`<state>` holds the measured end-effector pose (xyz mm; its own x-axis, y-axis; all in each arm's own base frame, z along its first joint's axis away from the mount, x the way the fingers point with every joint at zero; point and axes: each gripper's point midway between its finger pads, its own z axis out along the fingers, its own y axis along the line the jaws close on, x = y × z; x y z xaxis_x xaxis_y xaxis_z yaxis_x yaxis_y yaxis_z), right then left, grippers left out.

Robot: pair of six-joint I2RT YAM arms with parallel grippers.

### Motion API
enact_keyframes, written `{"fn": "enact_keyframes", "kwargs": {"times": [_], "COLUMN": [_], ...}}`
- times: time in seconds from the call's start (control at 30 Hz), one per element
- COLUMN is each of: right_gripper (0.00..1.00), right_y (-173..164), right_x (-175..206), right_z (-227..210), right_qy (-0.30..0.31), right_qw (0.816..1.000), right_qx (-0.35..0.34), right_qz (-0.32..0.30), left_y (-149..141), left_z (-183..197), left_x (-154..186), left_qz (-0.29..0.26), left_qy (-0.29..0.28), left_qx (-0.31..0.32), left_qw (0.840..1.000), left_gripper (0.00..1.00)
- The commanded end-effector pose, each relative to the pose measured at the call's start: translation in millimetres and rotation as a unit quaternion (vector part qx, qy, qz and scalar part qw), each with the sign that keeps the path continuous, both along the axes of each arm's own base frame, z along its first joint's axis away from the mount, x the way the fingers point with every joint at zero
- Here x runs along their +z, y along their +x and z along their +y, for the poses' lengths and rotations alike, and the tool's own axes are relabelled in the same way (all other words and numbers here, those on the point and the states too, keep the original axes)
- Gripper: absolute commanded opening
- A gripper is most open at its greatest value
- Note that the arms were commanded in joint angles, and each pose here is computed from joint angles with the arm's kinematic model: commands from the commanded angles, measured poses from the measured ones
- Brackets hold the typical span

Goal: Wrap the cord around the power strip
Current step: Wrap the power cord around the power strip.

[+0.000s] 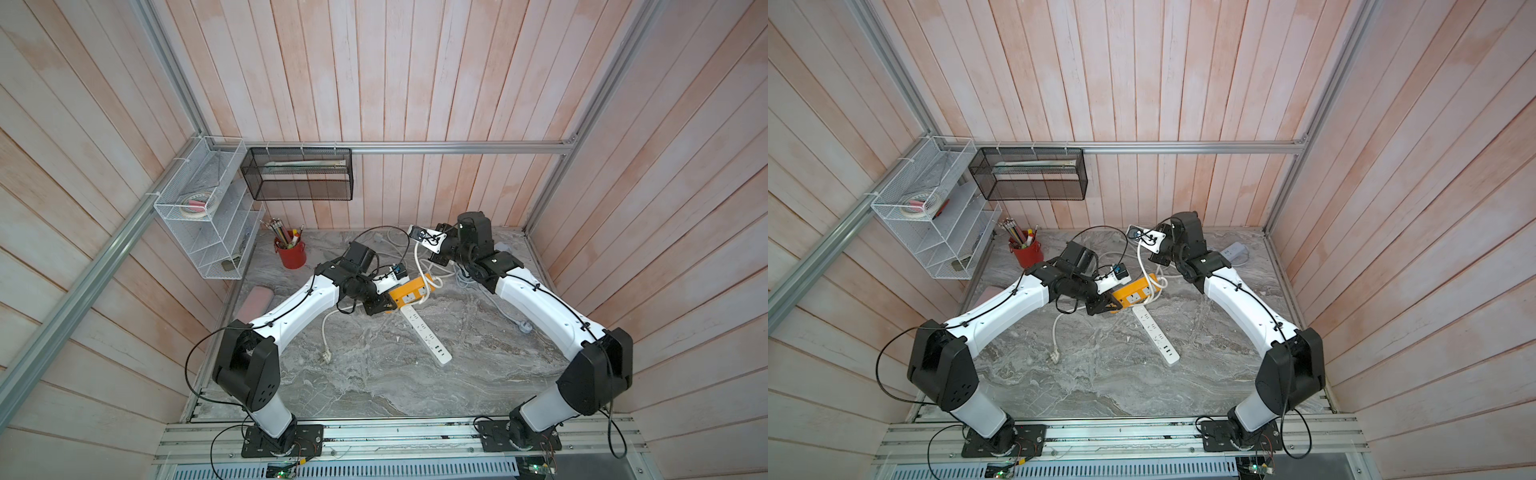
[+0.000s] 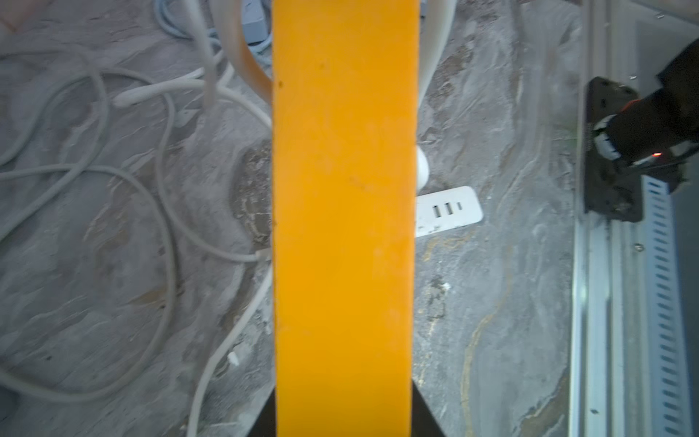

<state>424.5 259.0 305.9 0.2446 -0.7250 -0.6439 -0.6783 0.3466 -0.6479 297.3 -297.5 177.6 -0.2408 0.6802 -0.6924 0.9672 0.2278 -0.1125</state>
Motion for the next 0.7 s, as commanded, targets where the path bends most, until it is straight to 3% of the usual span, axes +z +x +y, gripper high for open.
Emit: {"fn": "enact_keyframes", "kwargs": {"times": [0.0, 0.13, 0.37, 0.67], "right_gripper": [0.08, 0.23, 0.50, 0.65], "right_y": [4.5, 13.4, 14.8, 21.6], "right_x": [22.2, 5.9, -13.1, -37.7], "right_z": [1.0, -6.1, -4.3, -9.4], "right_qy": [0.046, 0.128, 0.287, 0.419], "right_qw": [0.998, 0.985, 0.941, 0.883], "right_qx": [0.046, 0.069, 0.094, 0.046], "right_qz": [0.015, 0.089, 0.156, 0.207], "left_y": [-54.4, -60.0, -50.4, -19.9], "left_z": [-21.2, -29.3, -34.5, -38.5], "left_x": [9.7, 51.2, 123.7, 164.7], "left_qz": [0.051, -0.006, -0.121, -0.173], "left_qy": [-0.065, -0.137, -0.230, -0.279], "left_qx": [-0.115, -0.141, -0.119, -0.040], "left_qw": [0.990, 0.980, 0.958, 0.944], "left_gripper": [0.00, 0.00, 0.00, 0.00]}}
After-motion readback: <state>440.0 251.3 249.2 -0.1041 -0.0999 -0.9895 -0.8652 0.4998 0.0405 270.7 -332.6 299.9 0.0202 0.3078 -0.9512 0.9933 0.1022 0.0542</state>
